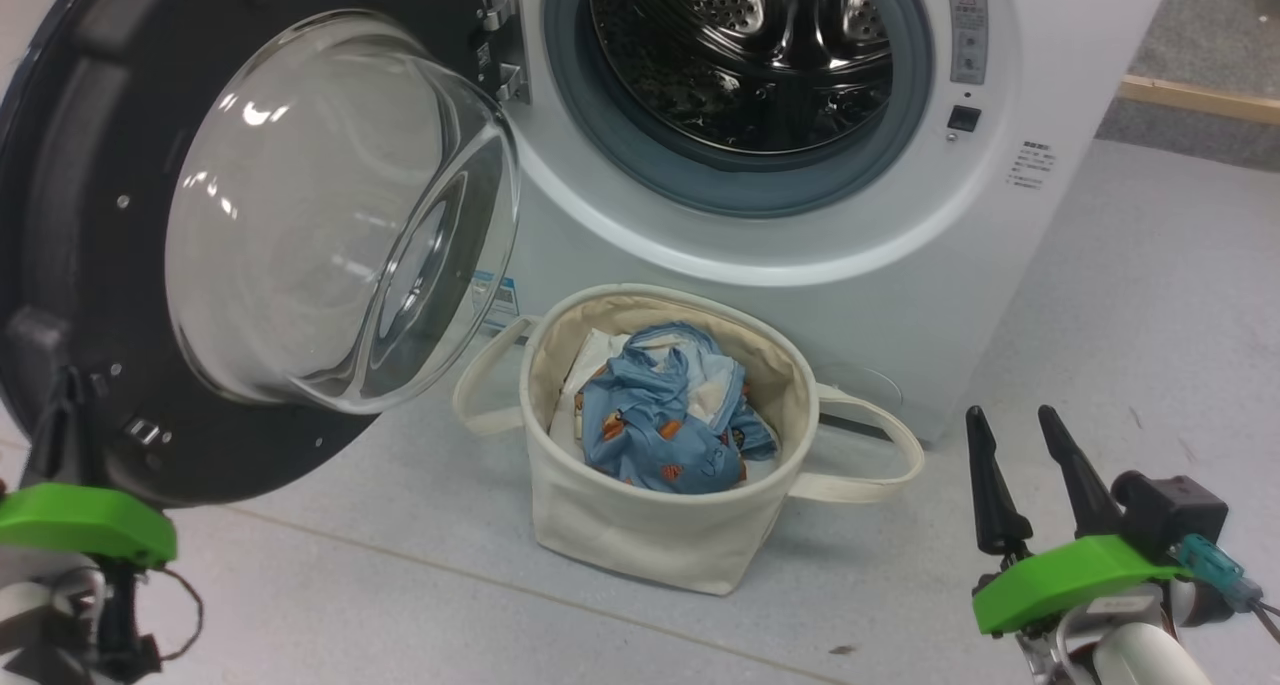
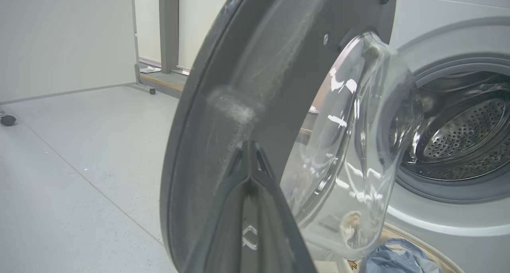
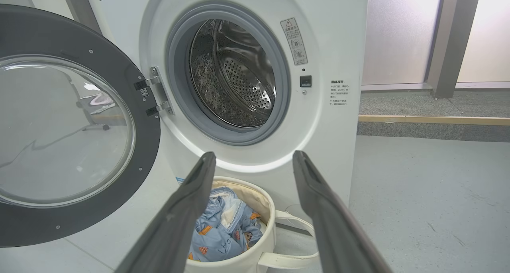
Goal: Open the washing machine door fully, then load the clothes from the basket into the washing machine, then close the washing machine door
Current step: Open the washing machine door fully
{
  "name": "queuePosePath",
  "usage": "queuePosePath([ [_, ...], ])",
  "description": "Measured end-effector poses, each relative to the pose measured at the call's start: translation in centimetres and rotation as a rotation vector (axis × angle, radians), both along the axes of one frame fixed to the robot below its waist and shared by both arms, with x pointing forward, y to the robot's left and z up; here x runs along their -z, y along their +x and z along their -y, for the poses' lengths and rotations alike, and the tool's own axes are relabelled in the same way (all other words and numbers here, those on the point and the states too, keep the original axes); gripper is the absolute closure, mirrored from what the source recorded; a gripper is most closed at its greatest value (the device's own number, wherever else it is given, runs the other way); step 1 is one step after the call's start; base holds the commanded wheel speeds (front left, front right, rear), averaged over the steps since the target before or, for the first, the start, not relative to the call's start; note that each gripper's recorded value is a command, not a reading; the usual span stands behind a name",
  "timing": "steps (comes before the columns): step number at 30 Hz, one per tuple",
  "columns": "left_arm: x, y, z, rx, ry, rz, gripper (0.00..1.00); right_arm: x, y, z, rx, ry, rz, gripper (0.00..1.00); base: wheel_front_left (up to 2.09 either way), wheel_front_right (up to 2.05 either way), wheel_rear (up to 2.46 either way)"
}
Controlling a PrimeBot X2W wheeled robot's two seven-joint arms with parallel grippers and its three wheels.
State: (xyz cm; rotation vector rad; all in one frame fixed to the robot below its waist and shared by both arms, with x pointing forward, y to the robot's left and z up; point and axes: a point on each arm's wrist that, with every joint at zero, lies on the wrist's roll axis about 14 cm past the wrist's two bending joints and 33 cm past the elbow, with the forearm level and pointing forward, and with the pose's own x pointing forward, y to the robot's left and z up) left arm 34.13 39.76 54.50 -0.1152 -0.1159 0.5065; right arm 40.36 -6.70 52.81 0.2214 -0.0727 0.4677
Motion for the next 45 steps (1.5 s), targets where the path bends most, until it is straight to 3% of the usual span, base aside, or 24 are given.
queuePosePath([
  [1, 0.0, 0.0, 0.3, 0.013, -0.005, 0.005, 0.85, 0.0, 0.0, -0.1, -0.003, 0.000, 0.001, 0.00, 0.00, 0.00, 0.00],
  [2, 0.0, 0.1, 0.8, 0.028, -0.009, 0.011, 0.00, -0.1, 0.0, -0.2, -0.006, 0.000, 0.002, 0.00, 0.00, 0.00, 0.00],
  [9, -0.2, 1.1, 5.4, 0.160, 0.017, 0.035, 0.00, -0.1, 0.1, -1.1, -0.028, 0.003, 0.003, 0.00, 0.00, 0.00, 0.00],
  [20, -0.1, 2.1, 9.7, 0.275, 0.028, 0.053, 0.00, -0.1, 0.1, -0.8, -0.009, 0.029, -0.003, 0.00, 0.00, 0.00, 0.00],
  [45, 1.3, 7.8, 17.6, 0.493, -0.026, 0.047, 0.00, -0.7, -2.1, 8.8, 0.238, 0.000, 0.029, 0.00, 0.00, 0.00, 0.00],
])
